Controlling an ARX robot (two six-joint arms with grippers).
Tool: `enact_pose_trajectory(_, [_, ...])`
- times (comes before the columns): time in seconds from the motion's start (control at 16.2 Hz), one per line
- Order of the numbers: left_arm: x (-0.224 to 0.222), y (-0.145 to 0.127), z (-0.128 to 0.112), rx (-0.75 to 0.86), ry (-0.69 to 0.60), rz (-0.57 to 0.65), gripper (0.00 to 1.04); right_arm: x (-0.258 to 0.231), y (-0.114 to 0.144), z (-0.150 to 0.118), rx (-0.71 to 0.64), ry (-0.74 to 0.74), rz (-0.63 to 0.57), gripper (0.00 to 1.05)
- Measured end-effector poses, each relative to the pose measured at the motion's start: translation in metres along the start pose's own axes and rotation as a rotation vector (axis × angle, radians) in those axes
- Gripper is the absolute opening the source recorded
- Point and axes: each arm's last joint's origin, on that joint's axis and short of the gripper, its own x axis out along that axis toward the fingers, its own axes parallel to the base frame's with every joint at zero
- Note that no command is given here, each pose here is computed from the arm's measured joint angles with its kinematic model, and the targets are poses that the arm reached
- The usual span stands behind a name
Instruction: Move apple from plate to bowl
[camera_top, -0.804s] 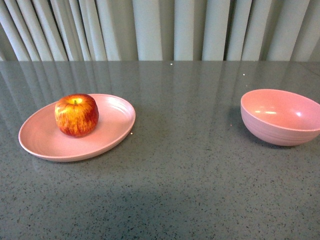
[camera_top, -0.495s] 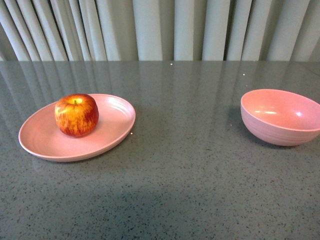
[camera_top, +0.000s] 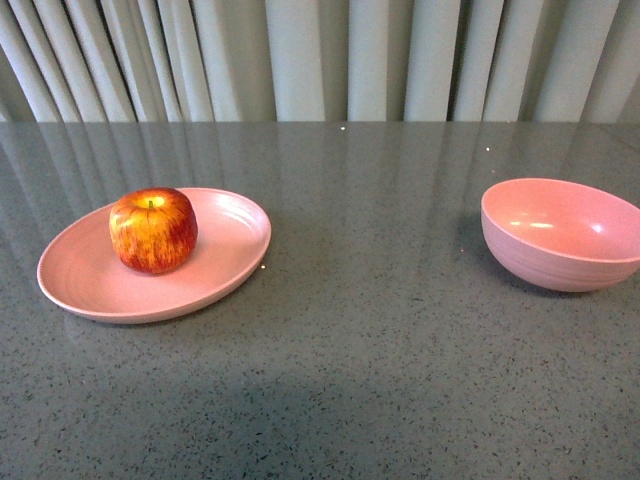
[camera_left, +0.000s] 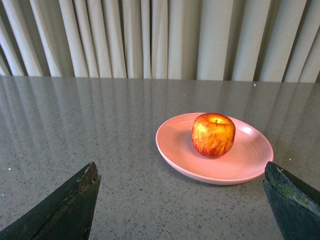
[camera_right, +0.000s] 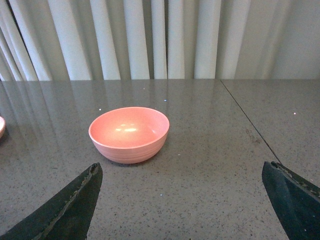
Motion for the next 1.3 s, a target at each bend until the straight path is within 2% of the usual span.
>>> enact_pose_trajectory(0.12, [0.0, 0.0, 0.0, 0.0, 0.0, 0.0, 0.98, 0.0, 0.0, 0.0, 0.0, 0.0, 0.0, 0.98])
enact_pose_trajectory(0.25, [0.0, 0.0, 0.0, 0.0, 0.0, 0.0, 0.98, 0.006, 0.001, 0.002, 0.117, 0.14, -0.042, 0.98])
enact_pose_trajectory(0.37, [0.0, 0.0, 0.0, 0.0, 0.0, 0.0, 0.98, 0.021, -0.005, 0.051, 0.142, -0.016, -0.031, 0.98])
enact_pose_trajectory(0.43, [0.0, 0.0, 0.0, 0.0, 0.0, 0.0, 0.98, 0.034, -0.009, 0.07, 0.135, -0.045, -0.03, 0.98])
enact_pose_trajectory(0.56, [0.0, 0.0, 0.0, 0.0, 0.0, 0.0, 0.98, 0.066, -0.014, 0.095, 0.106, -0.03, -0.018, 0.98])
enact_pose_trajectory(0.8, [0.0, 0.0, 0.0, 0.0, 0.0, 0.0, 0.98, 0.124, -0.017, 0.119, 0.081, 0.095, 0.033, 0.98])
enact_pose_trajectory(0.99, [0.0, 0.0, 0.0, 0.0, 0.0, 0.0, 0.98, 0.176, -0.013, 0.114, 0.05, 0.263, 0.043, 0.98])
enact_pose_trajectory(1.3, [0.0, 0.0, 0.0, 0.0, 0.0, 0.0, 0.98, 0.241, -0.008, 0.062, 0.04, 0.597, 0.033, 0.98])
